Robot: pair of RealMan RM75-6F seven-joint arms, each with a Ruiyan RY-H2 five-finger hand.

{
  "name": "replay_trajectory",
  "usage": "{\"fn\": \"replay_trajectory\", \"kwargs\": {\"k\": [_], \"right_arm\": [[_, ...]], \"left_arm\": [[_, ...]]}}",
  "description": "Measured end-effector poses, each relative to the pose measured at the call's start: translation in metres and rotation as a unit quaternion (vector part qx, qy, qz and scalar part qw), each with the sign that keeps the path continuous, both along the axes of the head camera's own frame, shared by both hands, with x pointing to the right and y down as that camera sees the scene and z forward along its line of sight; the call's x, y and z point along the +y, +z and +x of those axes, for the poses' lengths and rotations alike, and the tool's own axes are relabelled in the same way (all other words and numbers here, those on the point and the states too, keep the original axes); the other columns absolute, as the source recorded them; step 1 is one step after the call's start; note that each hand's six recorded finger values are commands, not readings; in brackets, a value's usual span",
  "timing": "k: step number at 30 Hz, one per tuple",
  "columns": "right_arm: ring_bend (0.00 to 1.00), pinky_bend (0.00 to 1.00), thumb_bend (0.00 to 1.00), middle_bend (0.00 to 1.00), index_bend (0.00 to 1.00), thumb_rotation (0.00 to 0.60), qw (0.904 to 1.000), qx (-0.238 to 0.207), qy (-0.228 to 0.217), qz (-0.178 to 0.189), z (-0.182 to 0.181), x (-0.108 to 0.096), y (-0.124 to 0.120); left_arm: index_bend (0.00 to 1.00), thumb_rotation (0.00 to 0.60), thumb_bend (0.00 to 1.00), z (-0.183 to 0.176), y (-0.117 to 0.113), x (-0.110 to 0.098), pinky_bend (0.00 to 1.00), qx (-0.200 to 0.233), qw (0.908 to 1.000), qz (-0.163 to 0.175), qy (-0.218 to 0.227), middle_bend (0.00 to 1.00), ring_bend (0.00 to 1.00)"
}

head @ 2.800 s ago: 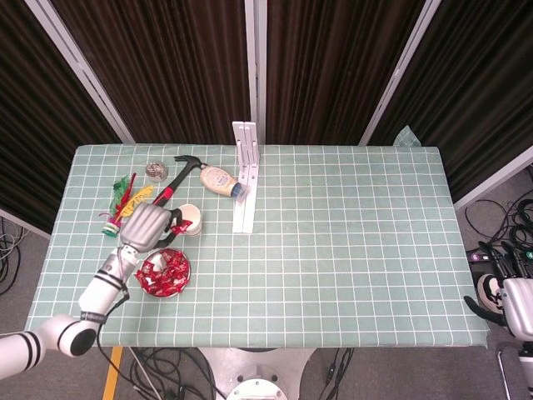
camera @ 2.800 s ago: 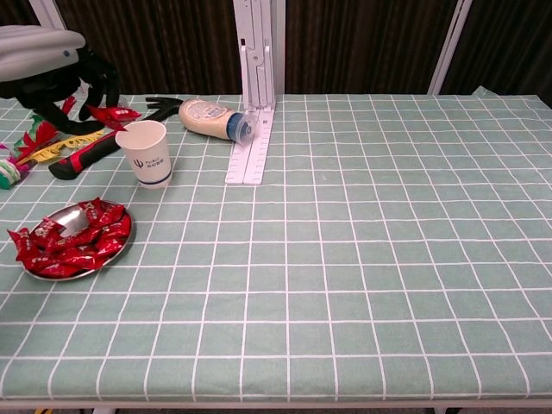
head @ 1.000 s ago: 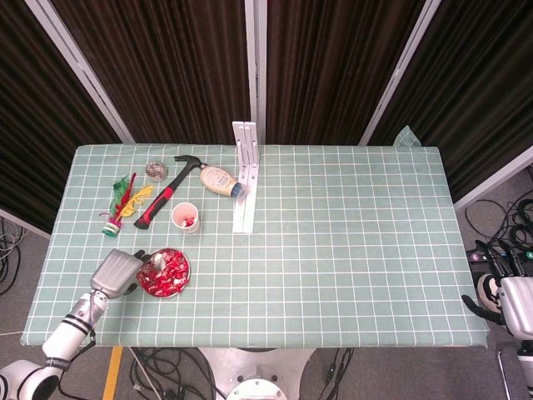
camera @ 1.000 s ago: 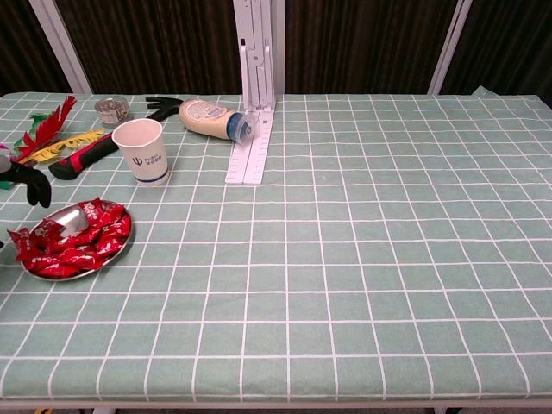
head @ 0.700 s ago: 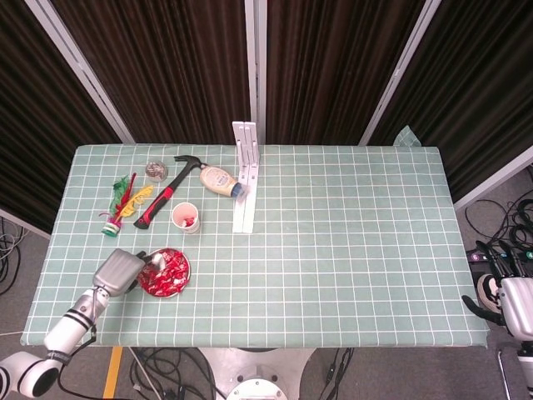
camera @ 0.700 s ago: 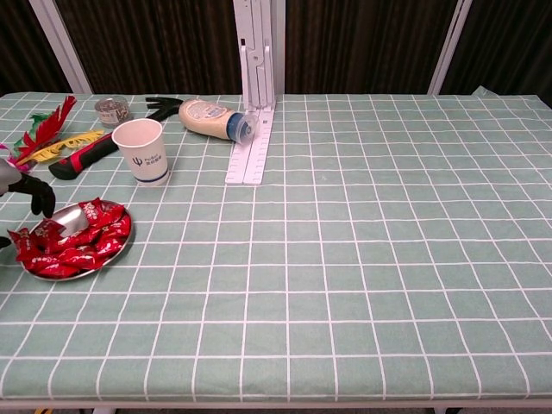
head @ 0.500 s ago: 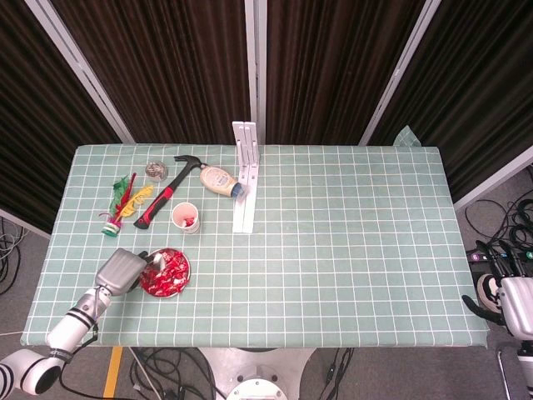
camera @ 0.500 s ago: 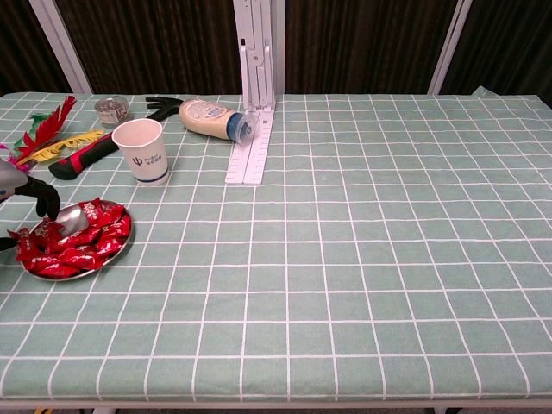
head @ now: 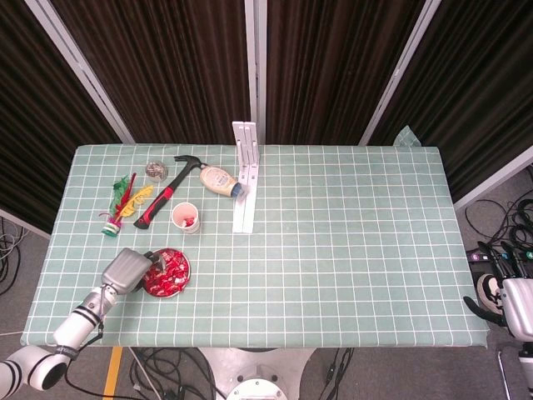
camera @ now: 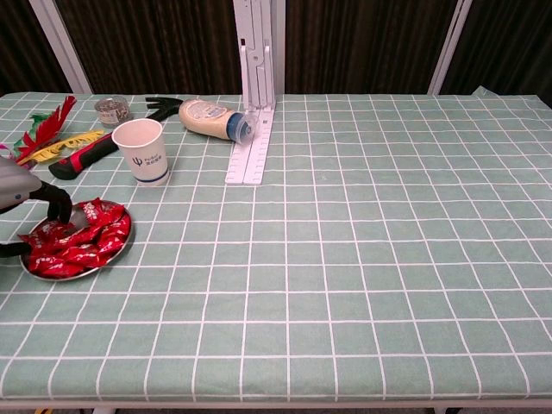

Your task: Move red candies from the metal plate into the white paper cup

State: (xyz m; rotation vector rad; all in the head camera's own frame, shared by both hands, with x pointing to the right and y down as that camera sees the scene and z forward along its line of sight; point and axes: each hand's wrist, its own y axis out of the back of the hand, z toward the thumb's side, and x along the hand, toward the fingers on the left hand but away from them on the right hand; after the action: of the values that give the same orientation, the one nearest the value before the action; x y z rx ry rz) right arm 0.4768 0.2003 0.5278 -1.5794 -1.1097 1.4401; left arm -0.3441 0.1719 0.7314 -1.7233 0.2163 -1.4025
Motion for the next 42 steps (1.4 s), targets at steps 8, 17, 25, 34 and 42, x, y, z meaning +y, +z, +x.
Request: {"fn": "replay_trajectory", "kwargs": {"k": [8, 17, 25, 34, 42], "right_arm": [[0.02, 0.25, 0.09, 0.18, 0.08, 0.600, 1.0000, -0.001, -0.001, -0.002, -0.001, 0.000, 0.002], [0.02, 0.26, 0.09, 0.18, 0.08, 0.600, 1.0000, -0.001, 0.000, -0.002, -0.001, -0.002, 0.001], [0.02, 0.27, 0.09, 0.18, 0.08, 0.600, 1.0000, 0.000, 0.001, -0.001, -0.001, -0.002, 0.000], [0.02, 0.27, 0.09, 0.18, 0.08, 0.600, 1.0000, 0.001, 0.000, -0.002, -0.001, -0.001, 0.000], [0.03, 0.28, 0.09, 0.18, 0.08, 0.600, 1.0000, 0.001, -0.001, -0.001, -0.003, -0.002, -0.001]], "left_arm": [[0.43, 0.600, 0.26, 0.002, 0.001, -0.005, 1.00, -0.001, 1.0000, 0.007, -0.005, 0.49, 0.87], [0.43, 0.600, 0.25, 0.001, 0.008, -0.003, 1.00, 0.000, 0.9999, -0.002, -0.013, 0.49, 0.87], [0.51, 0.600, 0.24, 0.003, 0.012, -0.004, 1.00, 0.005, 0.9999, 0.001, -0.014, 0.55, 0.89], [0.59, 0.600, 0.28, 0.003, 0.015, -0.005, 1.00, 0.017, 0.9996, 0.002, -0.022, 0.62, 0.91], [0.62, 0.600, 0.39, 0.001, 0.019, -0.002, 1.00, 0.025, 0.9992, -0.005, -0.032, 0.66, 0.92]]}}
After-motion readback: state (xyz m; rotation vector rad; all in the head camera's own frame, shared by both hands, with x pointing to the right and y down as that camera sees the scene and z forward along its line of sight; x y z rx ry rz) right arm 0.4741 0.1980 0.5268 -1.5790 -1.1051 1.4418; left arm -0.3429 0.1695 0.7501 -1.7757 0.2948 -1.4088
